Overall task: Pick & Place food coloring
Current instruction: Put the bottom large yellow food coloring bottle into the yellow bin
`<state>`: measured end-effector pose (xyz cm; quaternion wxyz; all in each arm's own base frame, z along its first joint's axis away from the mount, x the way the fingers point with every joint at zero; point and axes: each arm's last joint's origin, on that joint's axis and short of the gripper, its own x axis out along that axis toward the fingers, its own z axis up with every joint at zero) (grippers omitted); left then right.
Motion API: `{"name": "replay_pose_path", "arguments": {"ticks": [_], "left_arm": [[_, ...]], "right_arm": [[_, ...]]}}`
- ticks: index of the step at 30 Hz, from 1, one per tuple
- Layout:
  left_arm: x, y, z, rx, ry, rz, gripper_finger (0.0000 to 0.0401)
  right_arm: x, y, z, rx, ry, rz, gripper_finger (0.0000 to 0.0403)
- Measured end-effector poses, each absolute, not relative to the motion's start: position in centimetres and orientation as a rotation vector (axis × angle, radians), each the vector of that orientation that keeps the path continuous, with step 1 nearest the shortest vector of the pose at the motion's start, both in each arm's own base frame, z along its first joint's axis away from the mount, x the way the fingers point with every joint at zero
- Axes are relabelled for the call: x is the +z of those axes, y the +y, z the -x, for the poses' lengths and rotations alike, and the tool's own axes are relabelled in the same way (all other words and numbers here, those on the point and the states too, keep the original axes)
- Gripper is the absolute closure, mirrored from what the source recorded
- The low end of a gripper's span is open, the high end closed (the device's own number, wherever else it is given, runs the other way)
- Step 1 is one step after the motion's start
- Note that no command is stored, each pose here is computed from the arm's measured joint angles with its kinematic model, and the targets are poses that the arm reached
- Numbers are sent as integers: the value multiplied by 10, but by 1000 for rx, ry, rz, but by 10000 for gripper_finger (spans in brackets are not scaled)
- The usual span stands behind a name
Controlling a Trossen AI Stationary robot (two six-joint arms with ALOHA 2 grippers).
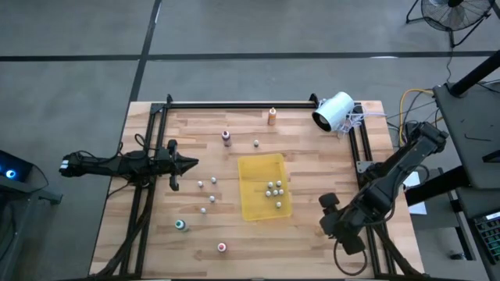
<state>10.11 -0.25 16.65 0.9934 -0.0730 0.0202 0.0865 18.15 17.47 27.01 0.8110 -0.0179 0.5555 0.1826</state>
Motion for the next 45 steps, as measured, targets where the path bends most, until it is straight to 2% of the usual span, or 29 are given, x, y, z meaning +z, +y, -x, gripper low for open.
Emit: {"name": "replay_pose_path", "arguments": {"ticks": [24,45], "left_arm": [[167,-2,-101,174,40,146,401],[167,-2,-101,173,40,146,401]], "right_arm": [[284,171,-178,308,1253,-14,195],[250,188,-195,370,1337,207,195]]}}
